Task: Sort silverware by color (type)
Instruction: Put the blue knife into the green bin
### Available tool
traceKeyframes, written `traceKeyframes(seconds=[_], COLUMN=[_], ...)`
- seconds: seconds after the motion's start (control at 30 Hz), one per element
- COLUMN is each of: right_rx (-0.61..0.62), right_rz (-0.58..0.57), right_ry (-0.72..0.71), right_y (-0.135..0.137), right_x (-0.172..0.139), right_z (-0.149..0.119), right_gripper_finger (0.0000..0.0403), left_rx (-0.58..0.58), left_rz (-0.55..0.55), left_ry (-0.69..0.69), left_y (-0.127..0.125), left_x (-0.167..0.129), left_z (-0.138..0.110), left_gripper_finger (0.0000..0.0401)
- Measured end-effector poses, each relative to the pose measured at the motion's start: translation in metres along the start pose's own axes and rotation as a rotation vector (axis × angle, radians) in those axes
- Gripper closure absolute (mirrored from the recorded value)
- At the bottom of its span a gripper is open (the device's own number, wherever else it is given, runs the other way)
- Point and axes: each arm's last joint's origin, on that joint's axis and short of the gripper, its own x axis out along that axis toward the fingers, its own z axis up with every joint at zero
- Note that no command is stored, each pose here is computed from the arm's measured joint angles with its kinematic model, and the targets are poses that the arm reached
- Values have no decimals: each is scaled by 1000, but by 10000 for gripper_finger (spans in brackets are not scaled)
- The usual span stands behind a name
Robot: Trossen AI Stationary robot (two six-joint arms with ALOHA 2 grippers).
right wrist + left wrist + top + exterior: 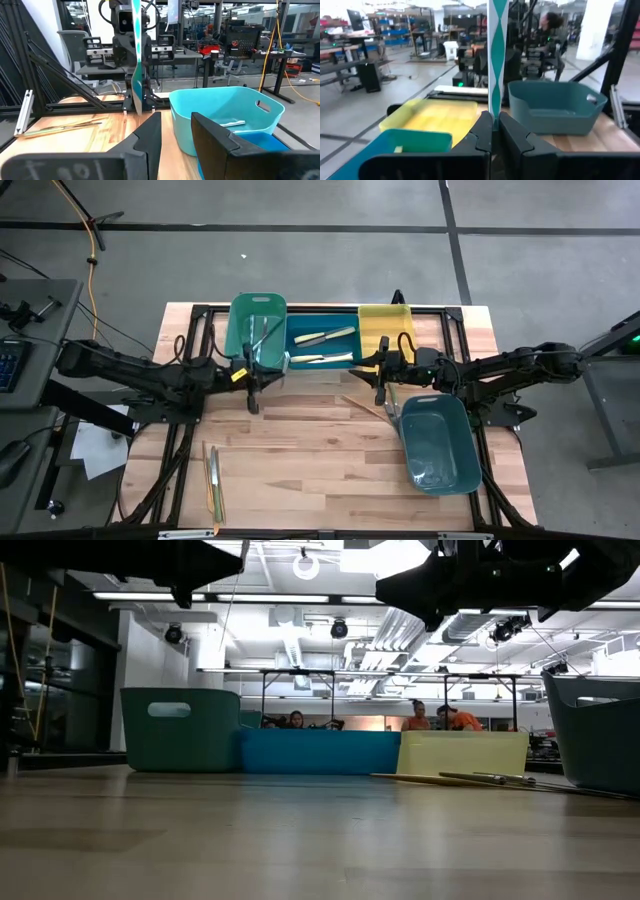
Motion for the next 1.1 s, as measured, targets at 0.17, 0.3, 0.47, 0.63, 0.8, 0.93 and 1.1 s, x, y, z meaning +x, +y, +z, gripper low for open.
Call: traceKeyframes(seconds=[0.17, 0.3, 0.47, 0.63, 0.8, 0.93, 1.1], right_rx=[4, 46, 48, 48, 45, 44, 44], right_rz=[0, 1, 1, 1, 1, 1, 1], right_ry=[0, 0, 0, 0, -7, -7, -7], right_y=[0, 0, 0, 0, 0, 0, 0], right_x=[0, 0, 0, 0, 0, 0, 0], right_z=[0, 0, 0, 0, 1, 1, 1], right_gripper_finger=[300, 300, 300, 300, 300, 300, 300], left_rx=[-5, -22, -58, -51, -43, -43, -43], left_rz=[37, 14, -71, -100, -98, -99, -98], left_ry=[-22, -74, -201, -190, -181, -181, -181], left_y=[9, 17, 25, 27, 27, 26, 26], left_x=[2, -2, -11, -10, -10, -10, -10], left_z=[2, -11, -18, -19, -20, -20, -20], left_gripper_finger=[395, 395, 394, 394, 394, 394, 394])
